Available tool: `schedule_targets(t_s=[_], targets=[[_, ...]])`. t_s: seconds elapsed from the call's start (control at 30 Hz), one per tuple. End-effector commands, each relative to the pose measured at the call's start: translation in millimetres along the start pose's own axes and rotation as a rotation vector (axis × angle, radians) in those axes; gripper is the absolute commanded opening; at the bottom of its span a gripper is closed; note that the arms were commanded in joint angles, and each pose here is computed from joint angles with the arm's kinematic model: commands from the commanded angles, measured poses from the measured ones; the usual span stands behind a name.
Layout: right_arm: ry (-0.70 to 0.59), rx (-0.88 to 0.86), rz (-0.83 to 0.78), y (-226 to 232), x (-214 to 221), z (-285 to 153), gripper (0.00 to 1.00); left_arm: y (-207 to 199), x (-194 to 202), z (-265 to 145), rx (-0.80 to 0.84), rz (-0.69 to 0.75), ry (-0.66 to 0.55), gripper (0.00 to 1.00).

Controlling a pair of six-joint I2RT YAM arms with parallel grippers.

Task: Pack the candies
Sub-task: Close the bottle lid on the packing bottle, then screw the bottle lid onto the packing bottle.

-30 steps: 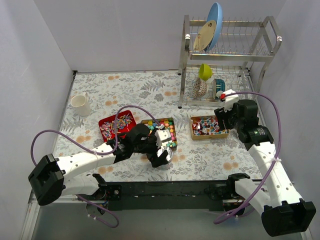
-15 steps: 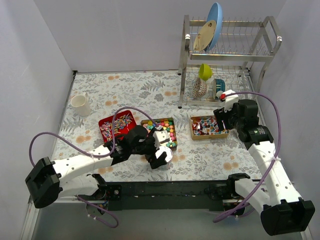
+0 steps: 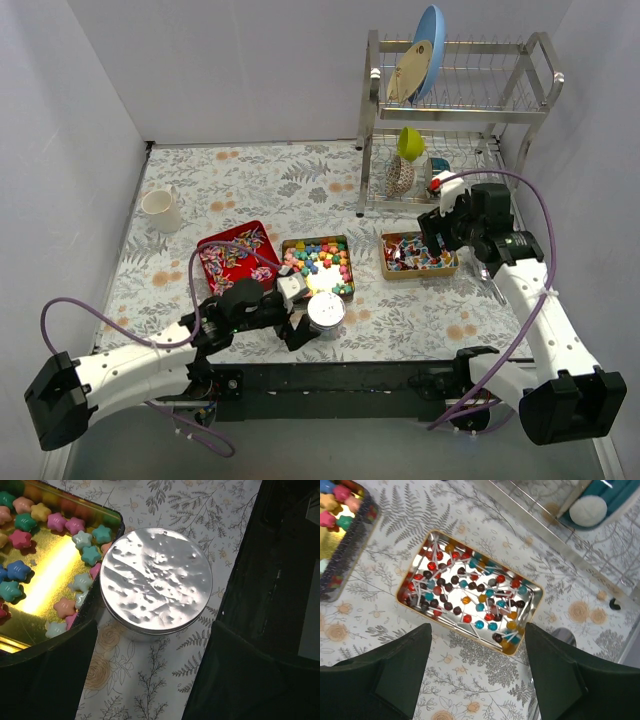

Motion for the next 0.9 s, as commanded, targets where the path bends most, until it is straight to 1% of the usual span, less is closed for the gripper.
schedule_targets(t_s=[0.0, 0.03, 0.1, 0.13, 0.2, 0.23, 0.27, 0.3, 0.33, 0.37, 0.4, 0.43, 0.5, 0.53, 0.7, 0.73, 0.8, 0.83, 0.87], targets=[[-0.065, -0.192, -0.081, 4.3, -32.9, -8.2, 0.82, -3.9, -4.4, -8.3, -0.026, 0.002, -0.274, 0.98], [-0.069, -0.234, -0.091, 6.1, -35.4, -6.7, 0.82, -2.7, -2.9, -5.2, -0.028, 0.018, -0.293, 0.98], [-0.048, -0.274, -0.096, 5.3, -40.1, 0.4, 0.82, 1.0, 12.7, 1.1, -0.058, 0.017, -0.259, 0.98], [-0.037, -0.301, -0.093, 6.2, -41.2, 2.2, 0.82, 2.2, 11.5, 3.1, -0.069, 0.02, -0.277, 0.98], [-0.027, -0.346, -0.104, 6.5, -49.4, 9.6, 0.81, 3.0, 15.0, 8.6, -0.068, 0.033, -0.273, 0.98], [-0.028, -0.399, -0.11, 10.2, -51.0, 10.8, 0.81, 2.8, 12.7, 11.9, -0.065, 0.046, -0.3, 0.98], [-0.021, -0.433, -0.122, 12.0, -52.5, 16.3, 0.81, 1.7, 19.9, 19.0, -0.071, 0.05, -0.266, 0.98], [-0.042, -0.47, -0.171, 18.1, -60.3, 17.2, 0.81, 2.6, 23.6, 22.8, -0.08, 0.061, -0.257, 0.98], [-0.045, -0.493, -0.194, 22.2, -63.2, 19.6, 0.8, 3.2, 22.9, 25.7, -0.088, 0.068, -0.281, 0.98], [-0.037, -0.507, -0.213, 25.5, -66.0, 23.0, 0.81, 4.6, 25.0, 28.2, -0.101, 0.068, -0.28, 0.98], [-0.052, -0.53, -0.258, 33.7, -73.5, 23.3, 0.81, 5.7, 32.6, 32.5, -0.098, 0.073, -0.252, 0.98], [-0.053, -0.531, -0.271, 35.9, -76.7, 24.0, 0.81, 5.0, 32.2, 33.0, -0.088, 0.086, -0.284, 0.98], [-0.041, -0.556, -0.287, 42.6, -79.4, 27.8, 0.81, 3.6, 38.6, 36.8, -0.058, 0.093, -0.271, 0.98], [-0.043, -0.561, -0.291, 43.6, -82.0, 27.6, 0.81, 2.8, 36.1, 38.3, -0.044, 0.1, -0.298, 0.98], [-0.017, -0.631, -0.33, 56.3, -73.5, 29.8, 0.81, 2.3, 42.2, 45.5, -0.014, 0.154, -0.336, 0.98], [-0.028, -0.664, -0.372, 60.9, -71.3, 29.3, 0.81, 2.3, 42.9, 48.4, 0.002, 0.185, -0.361, 0.98], [-0.032, -0.72, -0.444, 78.7, -64.1, 26.7, 0.76, 0.9, 50.8, 49.2, 0.029, 0.212, -0.367, 0.98], [-0.035, -0.733, -0.473, 84.8, -61.8, 26.8, 0.74, -1.1, 42.3, 49.2, 0.047, 0.238, -0.44, 0.98], [-0.04, -0.772, -0.52, 98.4, -57.7, 25.4, 0.73, 0.4, 54.1, 54.3, 0.052, 0.241, -0.4, 0.98]])
Point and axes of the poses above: each gripper's point midway between its finger pads, its own z axis out along the fingers, its own y axis along the line the jaws close on, x = y × z, the point moved 10 cm from there along -z, back along the fingers, and after that the axes turned 3 degrees about z, right-handed, at the moved point
